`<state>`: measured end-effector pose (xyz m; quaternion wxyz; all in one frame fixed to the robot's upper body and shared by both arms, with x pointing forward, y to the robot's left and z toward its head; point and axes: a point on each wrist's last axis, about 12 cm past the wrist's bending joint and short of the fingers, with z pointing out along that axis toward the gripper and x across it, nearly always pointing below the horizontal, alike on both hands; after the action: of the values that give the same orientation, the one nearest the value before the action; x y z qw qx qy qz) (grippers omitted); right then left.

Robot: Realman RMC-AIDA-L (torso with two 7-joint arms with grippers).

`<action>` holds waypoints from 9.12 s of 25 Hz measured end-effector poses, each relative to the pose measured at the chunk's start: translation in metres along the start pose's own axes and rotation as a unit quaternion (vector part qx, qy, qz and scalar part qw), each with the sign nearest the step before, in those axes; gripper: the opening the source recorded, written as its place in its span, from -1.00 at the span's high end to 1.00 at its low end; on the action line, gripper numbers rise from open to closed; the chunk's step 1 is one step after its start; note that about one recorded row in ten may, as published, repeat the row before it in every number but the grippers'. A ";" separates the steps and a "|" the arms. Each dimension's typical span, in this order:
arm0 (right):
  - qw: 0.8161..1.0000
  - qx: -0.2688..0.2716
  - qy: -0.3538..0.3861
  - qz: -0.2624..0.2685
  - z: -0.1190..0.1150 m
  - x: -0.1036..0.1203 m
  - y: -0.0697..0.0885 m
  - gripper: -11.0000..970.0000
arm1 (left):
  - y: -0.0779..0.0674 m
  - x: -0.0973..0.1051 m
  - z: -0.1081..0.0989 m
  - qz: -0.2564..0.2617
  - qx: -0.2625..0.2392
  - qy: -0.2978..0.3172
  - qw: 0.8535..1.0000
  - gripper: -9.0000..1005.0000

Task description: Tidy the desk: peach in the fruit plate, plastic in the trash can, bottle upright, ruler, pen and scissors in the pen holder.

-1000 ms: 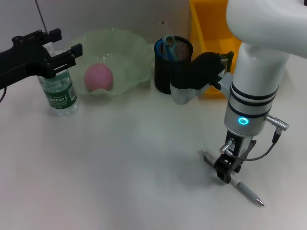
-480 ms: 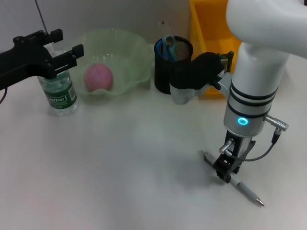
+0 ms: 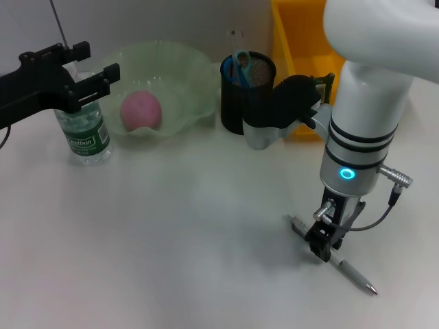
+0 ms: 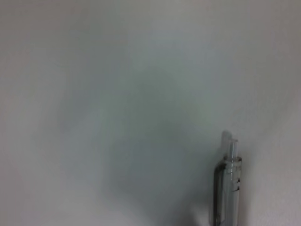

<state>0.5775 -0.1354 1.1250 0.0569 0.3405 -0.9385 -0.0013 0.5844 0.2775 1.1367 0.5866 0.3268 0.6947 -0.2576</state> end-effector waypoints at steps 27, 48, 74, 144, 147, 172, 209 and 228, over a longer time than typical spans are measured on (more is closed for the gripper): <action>1.000 0.003 0.004 -0.002 0.002 0.001 0.000 0.53 | 0.000 0.000 0.000 0.000 -0.001 0.000 1.000 -0.33; 1.000 0.004 0.000 -0.004 0.001 0.000 0.001 0.67 | 0.000 0.000 -0.001 0.000 -0.001 0.001 1.000 -0.33; 1.000 0.001 0.002 0.001 0.002 0.001 -0.001 0.70 | -0.001 0.000 -0.004 0.001 0.001 -0.001 1.000 -0.33; 0.854 0.134 -0.502 -0.004 -0.097 -0.023 -0.035 0.74 | -0.002 0.001 -0.007 0.003 0.004 -0.003 1.000 -0.33; 0.850 0.138 -0.508 -0.001 -0.090 -0.027 -0.038 0.74 | -0.002 0.000 -0.007 0.004 0.004 -0.003 1.000 -0.33; 0.838 0.124 -0.532 -0.001 -0.072 -0.039 -0.035 0.85 | -0.001 -0.002 -0.005 0.007 0.004 -0.004 1.000 -0.33; 0.690 -0.130 -0.700 -0.130 -0.081 0.072 -0.052 -0.37 | -0.019 -0.015 -0.031 0.026 0.077 -0.133 0.988 -0.33; 0.771 -0.129 -0.556 -0.283 -0.015 0.117 -0.080 -0.37 | -0.051 0.018 -0.029 0.085 0.233 0.015 0.969 -0.33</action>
<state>0.5413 -0.2711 1.1489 -0.4344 0.5200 -0.6585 -0.3276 0.5251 0.2679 1.1233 0.5036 0.5159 0.5941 -0.3567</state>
